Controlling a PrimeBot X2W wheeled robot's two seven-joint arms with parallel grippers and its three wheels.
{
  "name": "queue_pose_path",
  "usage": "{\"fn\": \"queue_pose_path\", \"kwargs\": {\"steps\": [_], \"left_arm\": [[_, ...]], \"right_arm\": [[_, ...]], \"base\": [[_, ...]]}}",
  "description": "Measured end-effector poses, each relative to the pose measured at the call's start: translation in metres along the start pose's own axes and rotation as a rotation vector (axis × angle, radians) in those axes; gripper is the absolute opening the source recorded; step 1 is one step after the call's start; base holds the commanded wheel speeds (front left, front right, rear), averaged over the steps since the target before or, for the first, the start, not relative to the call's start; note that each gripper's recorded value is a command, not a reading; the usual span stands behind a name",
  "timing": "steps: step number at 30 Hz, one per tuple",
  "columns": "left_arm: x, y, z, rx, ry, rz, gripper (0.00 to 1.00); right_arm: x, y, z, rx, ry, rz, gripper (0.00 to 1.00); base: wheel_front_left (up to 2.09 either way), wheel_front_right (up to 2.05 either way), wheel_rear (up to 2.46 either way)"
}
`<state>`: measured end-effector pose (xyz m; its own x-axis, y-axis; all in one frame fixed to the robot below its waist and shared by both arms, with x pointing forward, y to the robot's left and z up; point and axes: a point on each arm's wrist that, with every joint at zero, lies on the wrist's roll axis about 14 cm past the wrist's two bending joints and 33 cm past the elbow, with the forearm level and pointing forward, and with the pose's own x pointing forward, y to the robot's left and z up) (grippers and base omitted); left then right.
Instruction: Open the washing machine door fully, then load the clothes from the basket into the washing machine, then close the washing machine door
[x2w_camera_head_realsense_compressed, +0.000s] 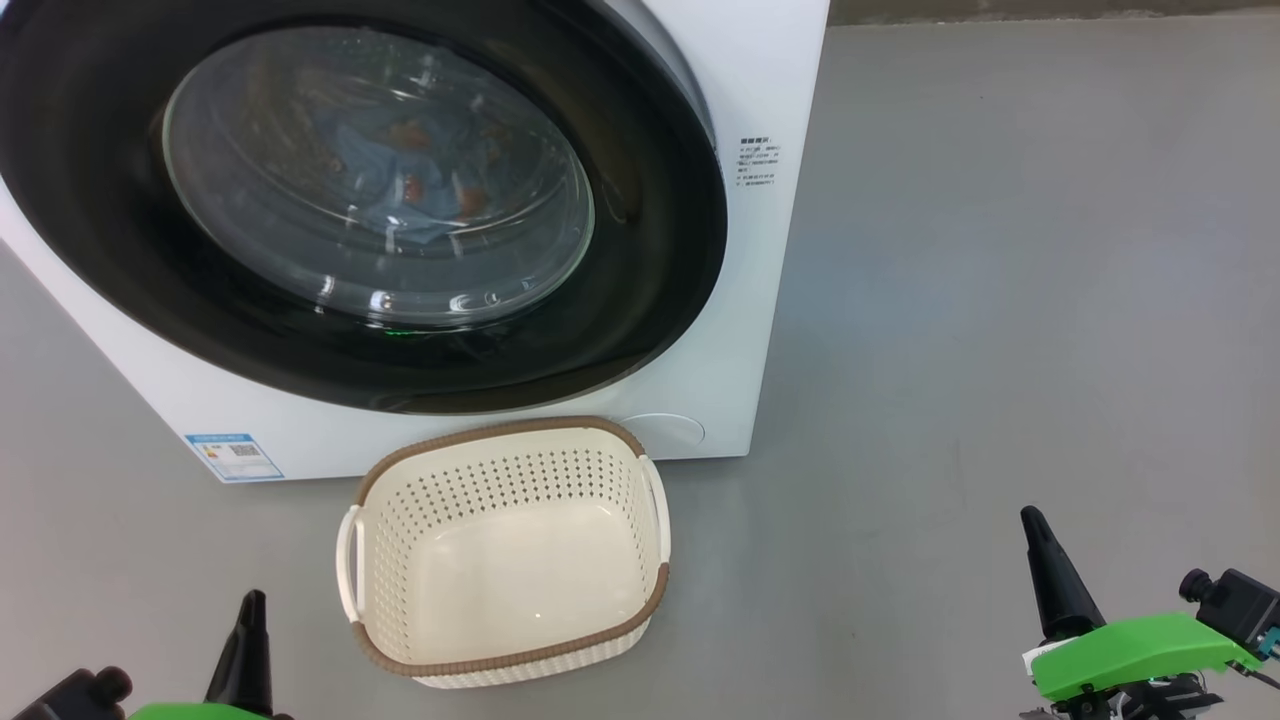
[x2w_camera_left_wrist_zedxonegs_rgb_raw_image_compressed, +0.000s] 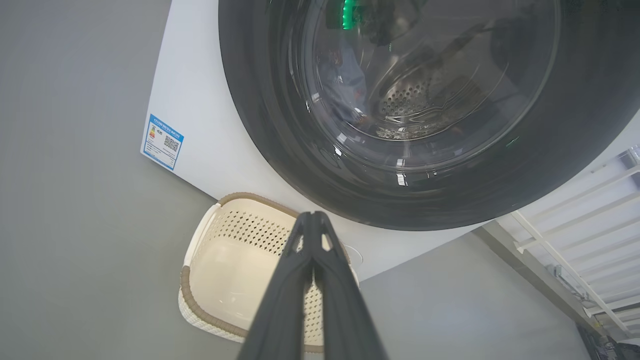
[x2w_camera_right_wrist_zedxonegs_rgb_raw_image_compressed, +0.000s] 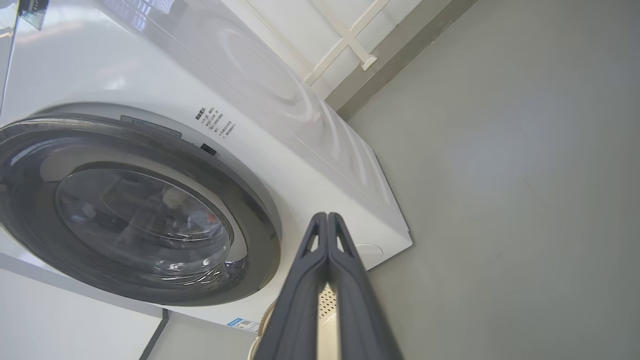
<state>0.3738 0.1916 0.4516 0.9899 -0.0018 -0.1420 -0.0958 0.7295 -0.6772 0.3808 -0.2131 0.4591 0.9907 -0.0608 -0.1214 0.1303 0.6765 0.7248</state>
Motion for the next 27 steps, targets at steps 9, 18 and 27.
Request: {"fn": "queue_pose_path", "kwargs": {"steps": [9, 18, 27], "left_arm": [[-0.0012, 0.0003, 0.0001, -0.091, 0.005, 0.009, 0.00], [-0.0008, -0.0021, 0.0020, -0.190, 0.001, 0.010, 0.00], [-0.0018, -0.0027, 0.0028, -0.279, 0.003, 0.012, 0.00]], "right_arm": [[0.0001, 0.0016, 0.0011, 0.078, 0.003, -0.002, 0.00], [0.0001, 0.0048, 0.0019, 0.167, 0.002, 0.000, 0.00], [0.0002, 0.0068, 0.0050, 0.260, -0.002, 0.002, 0.00]], "base": [[0.00, 0.00, 0.00], [0.00, 0.00, 0.00], [0.00, 0.00, 0.00]]}}
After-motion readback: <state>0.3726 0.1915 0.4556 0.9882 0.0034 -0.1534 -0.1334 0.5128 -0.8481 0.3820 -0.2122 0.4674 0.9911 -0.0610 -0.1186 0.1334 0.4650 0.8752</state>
